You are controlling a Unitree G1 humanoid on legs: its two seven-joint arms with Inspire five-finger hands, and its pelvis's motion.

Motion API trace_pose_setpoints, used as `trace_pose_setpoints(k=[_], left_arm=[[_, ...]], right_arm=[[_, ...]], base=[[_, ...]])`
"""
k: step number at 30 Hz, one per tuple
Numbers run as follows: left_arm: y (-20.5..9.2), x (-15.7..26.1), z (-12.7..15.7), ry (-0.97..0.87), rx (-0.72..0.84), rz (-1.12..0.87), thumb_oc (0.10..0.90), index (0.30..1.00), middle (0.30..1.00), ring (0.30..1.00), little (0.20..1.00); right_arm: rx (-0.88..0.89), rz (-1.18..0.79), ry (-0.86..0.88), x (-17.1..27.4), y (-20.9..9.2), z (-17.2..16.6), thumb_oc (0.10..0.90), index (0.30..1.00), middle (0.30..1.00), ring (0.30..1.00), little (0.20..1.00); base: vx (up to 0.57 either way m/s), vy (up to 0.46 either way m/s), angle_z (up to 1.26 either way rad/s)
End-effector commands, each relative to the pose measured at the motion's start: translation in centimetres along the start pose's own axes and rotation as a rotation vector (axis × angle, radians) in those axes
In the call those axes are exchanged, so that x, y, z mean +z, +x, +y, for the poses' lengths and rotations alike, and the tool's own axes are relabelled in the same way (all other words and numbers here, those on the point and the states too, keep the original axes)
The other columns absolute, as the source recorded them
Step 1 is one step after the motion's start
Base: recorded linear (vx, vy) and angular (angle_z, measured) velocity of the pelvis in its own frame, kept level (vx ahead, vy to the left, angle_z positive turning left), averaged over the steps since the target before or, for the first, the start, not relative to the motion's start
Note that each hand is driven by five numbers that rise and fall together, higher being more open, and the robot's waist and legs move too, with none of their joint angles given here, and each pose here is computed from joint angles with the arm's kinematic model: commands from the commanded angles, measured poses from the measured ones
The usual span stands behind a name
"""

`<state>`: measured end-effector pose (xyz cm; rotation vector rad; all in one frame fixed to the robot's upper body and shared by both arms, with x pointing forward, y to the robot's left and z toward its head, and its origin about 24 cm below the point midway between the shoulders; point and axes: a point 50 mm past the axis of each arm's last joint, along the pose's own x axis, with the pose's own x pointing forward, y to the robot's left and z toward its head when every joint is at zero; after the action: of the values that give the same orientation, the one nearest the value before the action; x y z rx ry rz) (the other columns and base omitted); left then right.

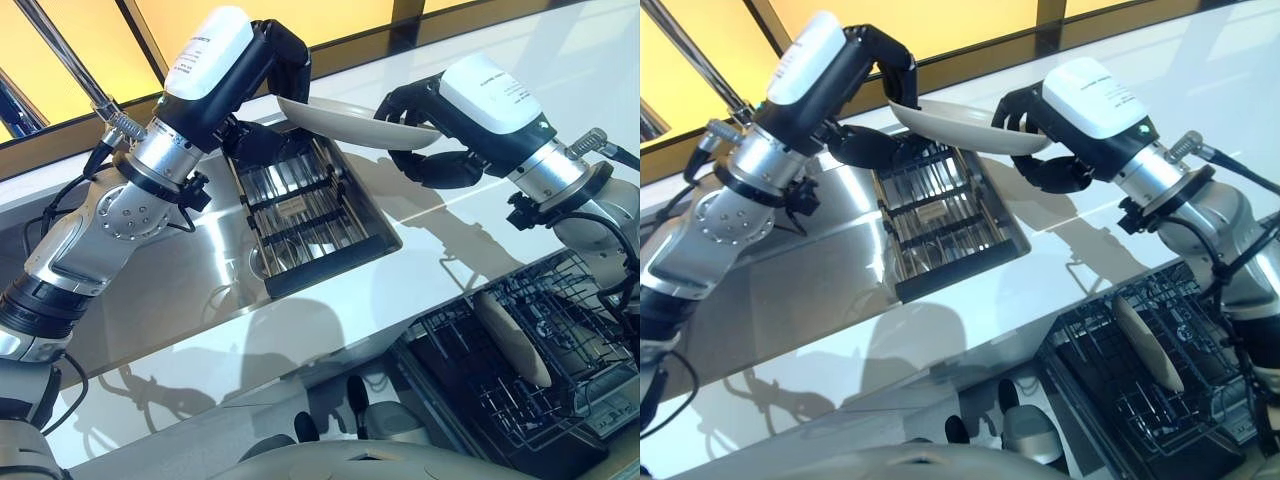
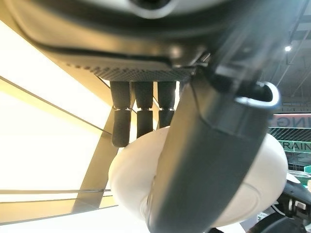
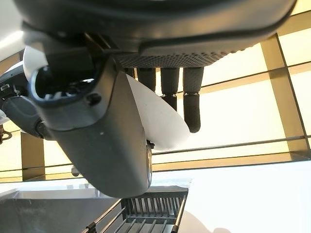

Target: Pick up plates and place into dishwasher.

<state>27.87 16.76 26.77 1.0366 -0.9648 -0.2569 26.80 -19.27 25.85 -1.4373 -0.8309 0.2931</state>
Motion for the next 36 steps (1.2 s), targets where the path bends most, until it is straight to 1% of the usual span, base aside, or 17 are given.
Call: trace_pose_setpoints(k=[1,6,7,12,13,16,22,26,29,31,32,33,35,36], left_arm=[[1.2,0.2,3.1,-0.019,0.167,-0.027,0.8,0.9,0.9,0.9,0.9],[0.4,-0.8,3.2,0.005,0.168,0.037,0.8,0.9,0.9,0.9,0.9],[0.0,-1.5,3.5,0.015,0.176,0.068,0.8,0.9,0.9,0.9,0.9],[-1.0,-2.7,4.0,0.036,0.195,0.125,0.8,0.9,0.9,0.9,0.9],[-1.4,-3.4,4.1,0.053,0.204,0.152,0.8,0.9,0.9,0.9,0.9],[-1.7,-3.8,4.2,0.056,0.213,0.171,0.8,0.9,0.9,0.9,0.9],[-2.9,-5.8,3.4,0.04,0.17,0.275,0.8,0.9,0.9,0.9,0.9],[-3.2,-6.4,3.0,0.036,0.147,0.31,0.8,0.9,0.9,0.9,0.9],[-3.4,-6.7,3.0,0.033,0.144,0.328,0.8,0.9,0.9,0.9,0.9],[-4.1,-7.1,2.9,0.028,0.137,0.362,0.8,0.9,0.9,0.9,0.9],[-4.1,-7.1,2.8,0.026,0.136,0.361,0.8,0.9,0.9,0.9,0.9],[-4.6,-7.3,2.5,0.023,0.124,0.386,0.8,0.9,0.9,0.9,0.9],[-4.7,-7.4,2.4,0.02,0.121,0.391,0.8,0.9,0.9,0.9,0.9],[-5.5,-7.9,2.0,0.003,0.108,0.43,0.8,0.9,0.9,0.9,0.9]], right_arm=[[-0.232,0.022,-0.066,-0.8,-0.2,-3.8,0.1,0.3,0.3,0.3,0.2],[-0.252,0.066,-0.104,-1.6,-1.3,-4.3,0.1,0.3,0.3,0.3,0.2],[-0.26,0.09,-0.12,-2.0,-2.0,-4.5,0.1,0.3,0.3,0.3,0.2],[-0.274,0.134,-0.153,-2.8,-3.3,-4.9,0.1,0.3,0.3,0.3,0.2],[-0.283,0.156,-0.168,-3.2,-4.0,-5.1,0.1,0.3,0.3,0.3,0.2],[-0.289,0.169,-0.18,-3.4,-4.5,-5.3,0.1,0.3,0.3,0.3,0.2],[-0.281,0.246,-0.232,-4.5,-6.4,-5.6,0.1,0.3,0.3,0.3,0.2],[-0.291,0.337,-0.288,-5.7,-8.0,-5.9,0.1,0.3,0.3,0.3,0.2],[-0.304,0.371,-0.31,-6.1,-8.8,-6.2,0.1,0.3,0.3,0.3,0.2],[-0.332,0.435,-0.339,-6.7,-10.7,-6.7,0.1,0.3,0.3,0.3,0.2],[-0.331,0.436,-0.34,-6.6,-10.9,-6.7,0.1,0.3,0.3,0.3,0.2],[-0.337,0.48,-0.346,-6.9,-12.2,-6.6,0.1,0.3,0.3,0.3,0.2],[-0.336,0.489,-0.348,-6.9,-12.5,-6.6,0.1,0.3,0.3,0.3,0.2],[-0.322,0.562,-0.336,-7.3,-14.6,-6.5,0.1,0.3,0.3,0.3,0.2]], base=[[0.0,0.0,0.0],[0.0,0.0,0.0],[0.0,0.0,0.0],[0.0,0.0,-0.02],[0.01,-0.001,-0.07],[0.0,0.0,-0.03],[0.0,0.005,-0.04],[0.0,0.0,0.0],[0.0,-0.001,-0.02],[0.01,-0.006,-0.08],[0.0,-0.011,-0.12],[0.0,-0.008,-0.1],[0.01,-0.01,-0.19],[0.03,-0.017,-0.16]])
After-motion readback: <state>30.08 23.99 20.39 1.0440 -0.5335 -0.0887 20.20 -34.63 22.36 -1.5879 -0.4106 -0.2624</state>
